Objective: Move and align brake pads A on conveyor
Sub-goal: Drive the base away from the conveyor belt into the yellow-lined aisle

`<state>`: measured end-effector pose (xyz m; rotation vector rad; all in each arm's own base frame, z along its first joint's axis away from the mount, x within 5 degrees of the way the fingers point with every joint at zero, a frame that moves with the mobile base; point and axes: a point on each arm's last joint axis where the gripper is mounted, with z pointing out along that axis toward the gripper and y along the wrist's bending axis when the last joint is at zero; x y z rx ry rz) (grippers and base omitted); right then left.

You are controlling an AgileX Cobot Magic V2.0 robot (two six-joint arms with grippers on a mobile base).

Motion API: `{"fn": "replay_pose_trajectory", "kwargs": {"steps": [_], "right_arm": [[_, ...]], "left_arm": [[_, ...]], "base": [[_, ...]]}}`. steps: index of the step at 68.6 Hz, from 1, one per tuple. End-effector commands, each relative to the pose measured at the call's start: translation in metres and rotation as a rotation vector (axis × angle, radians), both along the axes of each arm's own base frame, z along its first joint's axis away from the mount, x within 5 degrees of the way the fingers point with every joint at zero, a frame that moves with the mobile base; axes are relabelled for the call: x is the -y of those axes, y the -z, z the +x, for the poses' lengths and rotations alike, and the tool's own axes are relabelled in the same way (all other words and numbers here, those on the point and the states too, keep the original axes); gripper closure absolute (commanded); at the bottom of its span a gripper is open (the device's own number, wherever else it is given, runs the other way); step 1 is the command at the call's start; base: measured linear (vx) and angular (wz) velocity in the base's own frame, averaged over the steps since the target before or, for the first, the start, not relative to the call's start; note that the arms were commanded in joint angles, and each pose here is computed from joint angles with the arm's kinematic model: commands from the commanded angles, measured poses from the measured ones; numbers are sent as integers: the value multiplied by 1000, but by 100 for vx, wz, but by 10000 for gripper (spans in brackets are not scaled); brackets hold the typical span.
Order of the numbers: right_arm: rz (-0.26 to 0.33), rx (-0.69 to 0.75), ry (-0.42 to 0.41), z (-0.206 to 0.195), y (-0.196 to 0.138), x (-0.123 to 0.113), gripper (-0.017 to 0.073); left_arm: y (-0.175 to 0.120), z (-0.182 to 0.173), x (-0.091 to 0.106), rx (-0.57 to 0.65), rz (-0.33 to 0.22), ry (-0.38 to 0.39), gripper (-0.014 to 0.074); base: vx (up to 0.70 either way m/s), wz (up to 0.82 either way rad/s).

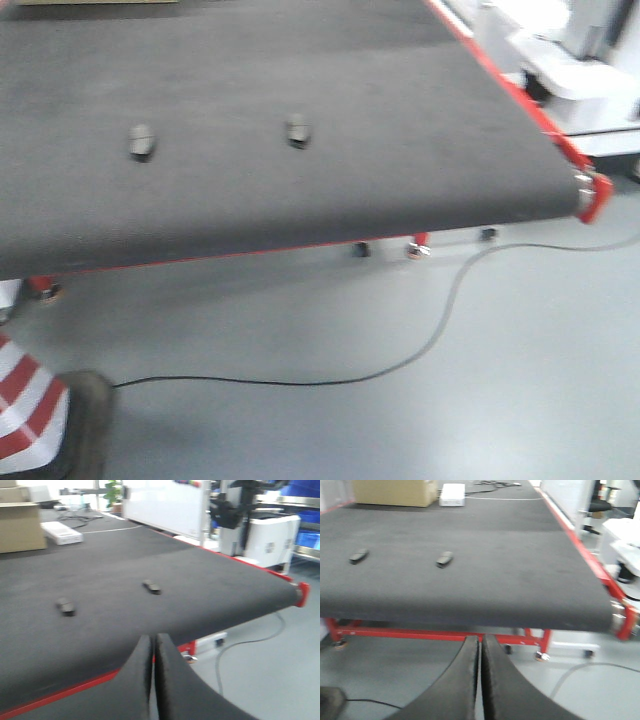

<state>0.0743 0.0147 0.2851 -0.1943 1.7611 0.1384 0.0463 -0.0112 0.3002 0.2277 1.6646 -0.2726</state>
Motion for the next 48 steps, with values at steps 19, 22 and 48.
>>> {"fn": "replay_pose_trajectory", "kwargs": {"steps": [19, 22, 48], "right_arm": [[1, 83, -7, 1, -13, -1, 568], [1, 83, -7, 1, -13, -1, 568], [1, 83, -7, 1, -13, -1, 568]], "left_arm": [[-12, 0, 1, 72, -21, 15, 600], [-12, 0, 1, 72, -21, 15, 600], [-12, 0, 1, 72, -21, 15, 600]], "base": [[-11, -65], [-10, -82], [-5, -78]]}}
